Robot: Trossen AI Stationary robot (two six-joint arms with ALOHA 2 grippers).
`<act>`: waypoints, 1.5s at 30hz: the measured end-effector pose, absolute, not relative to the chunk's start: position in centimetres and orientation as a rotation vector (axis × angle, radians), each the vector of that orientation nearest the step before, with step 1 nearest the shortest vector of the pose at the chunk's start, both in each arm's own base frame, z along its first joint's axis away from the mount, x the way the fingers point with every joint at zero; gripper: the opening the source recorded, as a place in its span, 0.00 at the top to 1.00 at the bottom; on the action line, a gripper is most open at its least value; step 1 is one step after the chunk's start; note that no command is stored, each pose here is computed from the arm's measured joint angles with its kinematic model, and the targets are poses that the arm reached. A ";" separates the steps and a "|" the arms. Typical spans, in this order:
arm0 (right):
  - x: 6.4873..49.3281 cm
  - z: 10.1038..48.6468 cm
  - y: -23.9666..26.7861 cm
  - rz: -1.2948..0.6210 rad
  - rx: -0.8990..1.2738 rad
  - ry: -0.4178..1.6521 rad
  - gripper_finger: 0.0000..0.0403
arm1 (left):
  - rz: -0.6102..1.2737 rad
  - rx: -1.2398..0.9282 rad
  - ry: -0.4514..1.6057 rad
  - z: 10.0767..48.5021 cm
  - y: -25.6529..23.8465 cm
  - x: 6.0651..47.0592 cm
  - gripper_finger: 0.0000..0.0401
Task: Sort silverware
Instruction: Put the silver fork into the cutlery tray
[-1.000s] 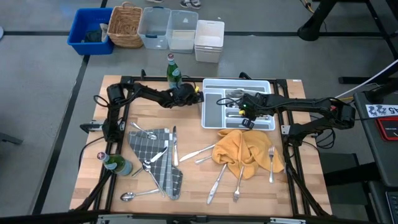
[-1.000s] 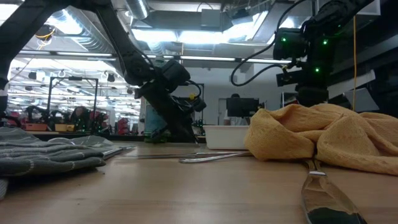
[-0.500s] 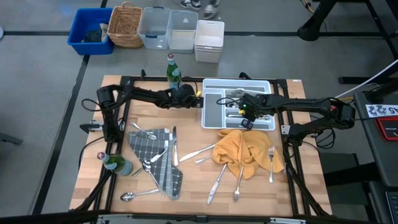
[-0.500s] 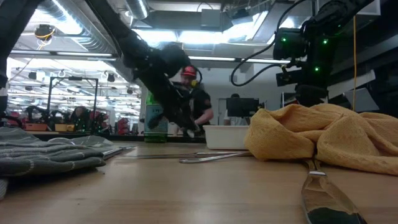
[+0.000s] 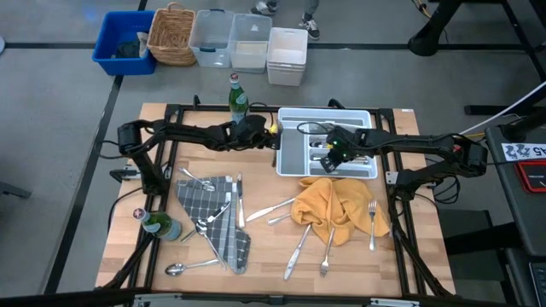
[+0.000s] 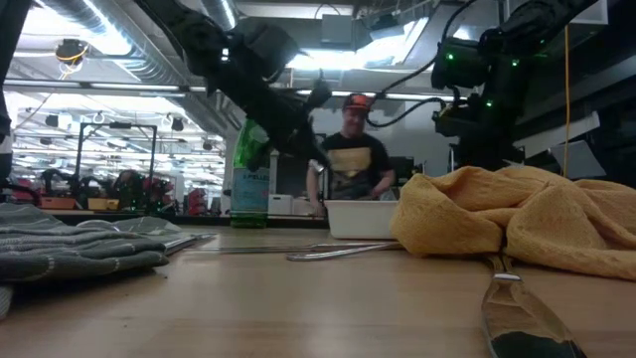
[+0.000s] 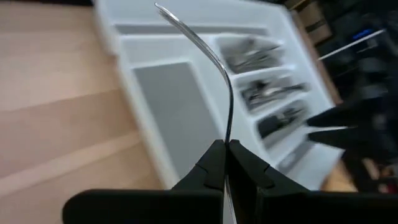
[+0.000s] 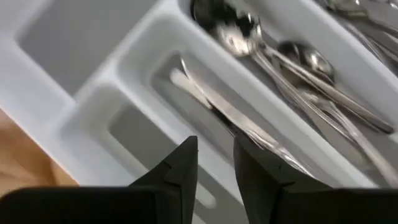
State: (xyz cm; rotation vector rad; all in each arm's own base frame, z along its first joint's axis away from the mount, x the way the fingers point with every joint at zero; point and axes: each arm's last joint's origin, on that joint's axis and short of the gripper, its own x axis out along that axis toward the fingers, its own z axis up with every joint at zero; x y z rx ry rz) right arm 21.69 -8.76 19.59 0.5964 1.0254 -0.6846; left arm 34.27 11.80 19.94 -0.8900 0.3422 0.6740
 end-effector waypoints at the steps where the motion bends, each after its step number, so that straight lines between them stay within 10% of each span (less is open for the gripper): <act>1: 21.9 19.7 -8.8 -0.693 0.618 0.994 0.74 | 0.660 -0.889 0.324 20.1 11.6 34.4 1.00; 15: 22.8 23.2 -13.1 -0.259 0.850 0.539 0.74 | 0.463 -0.797 0.104 22.6 9.1 36.3 1.00; 45: 23.7 27.9 -14.8 -0.009 0.668 0.094 0.74 | 0.331 -0.768 -0.077 24.7 7.4 37.0 1.00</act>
